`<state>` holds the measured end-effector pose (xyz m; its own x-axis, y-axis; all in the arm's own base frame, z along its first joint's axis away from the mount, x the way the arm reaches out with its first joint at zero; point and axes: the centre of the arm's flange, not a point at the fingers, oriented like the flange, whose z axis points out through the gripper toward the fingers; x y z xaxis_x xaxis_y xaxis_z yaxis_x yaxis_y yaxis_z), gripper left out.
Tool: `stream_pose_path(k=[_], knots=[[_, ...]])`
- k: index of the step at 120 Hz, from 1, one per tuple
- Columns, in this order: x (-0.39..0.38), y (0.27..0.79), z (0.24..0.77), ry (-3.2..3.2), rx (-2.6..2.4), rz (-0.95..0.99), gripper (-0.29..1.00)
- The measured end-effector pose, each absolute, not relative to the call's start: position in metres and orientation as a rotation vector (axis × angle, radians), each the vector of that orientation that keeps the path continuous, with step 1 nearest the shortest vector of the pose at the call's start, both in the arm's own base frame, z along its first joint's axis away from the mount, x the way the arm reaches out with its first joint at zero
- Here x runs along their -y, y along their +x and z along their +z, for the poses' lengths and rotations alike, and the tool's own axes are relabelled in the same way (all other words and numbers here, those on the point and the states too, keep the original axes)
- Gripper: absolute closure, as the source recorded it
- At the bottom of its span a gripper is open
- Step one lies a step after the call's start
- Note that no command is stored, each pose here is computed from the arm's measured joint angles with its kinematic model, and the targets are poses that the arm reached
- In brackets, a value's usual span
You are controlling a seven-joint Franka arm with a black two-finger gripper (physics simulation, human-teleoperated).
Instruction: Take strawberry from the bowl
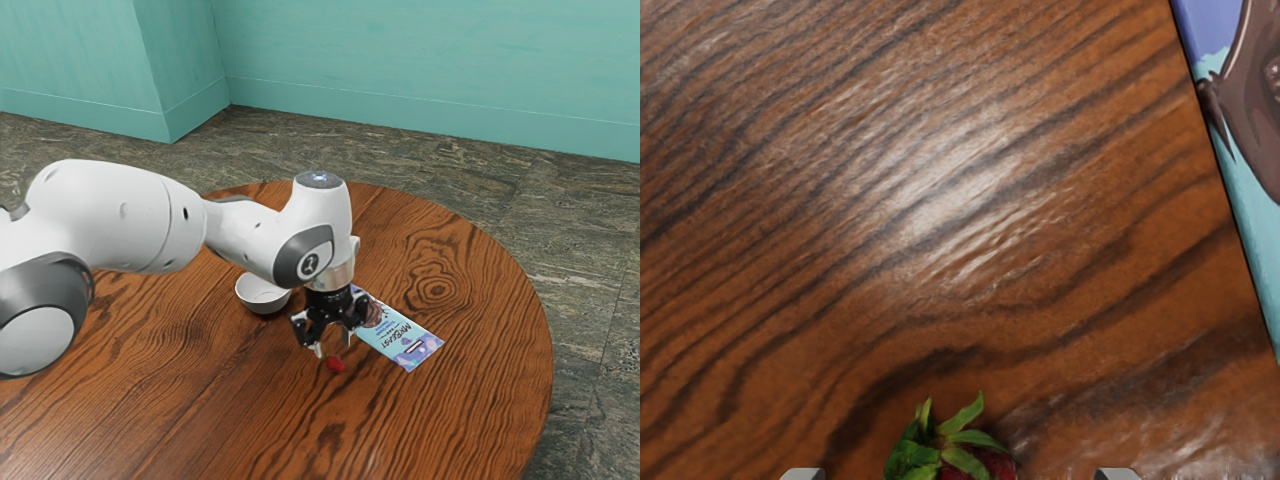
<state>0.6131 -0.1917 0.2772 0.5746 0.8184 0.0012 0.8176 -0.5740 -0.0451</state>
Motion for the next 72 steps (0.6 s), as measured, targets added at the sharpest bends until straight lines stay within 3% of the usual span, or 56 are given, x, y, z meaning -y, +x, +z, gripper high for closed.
stream_pose_path(k=[19,28,36,54,62,72], knots=[[0.192,0.614,0.282,-2.765,1.425,0.021,0.18],[0.189,0.62,0.312,-2.793,1.419,0.011,0.13],[0.18,0.63,0.373,-2.847,1.385,-0.035,0.1],[0.154,0.597,0.593,-3.017,1.184,-0.245,0.06],[0.127,0.591,0.63,-3.011,1.101,-0.258,0.05],[0.063,0.589,0.641,-2.974,1.075,-0.204,0.04]])
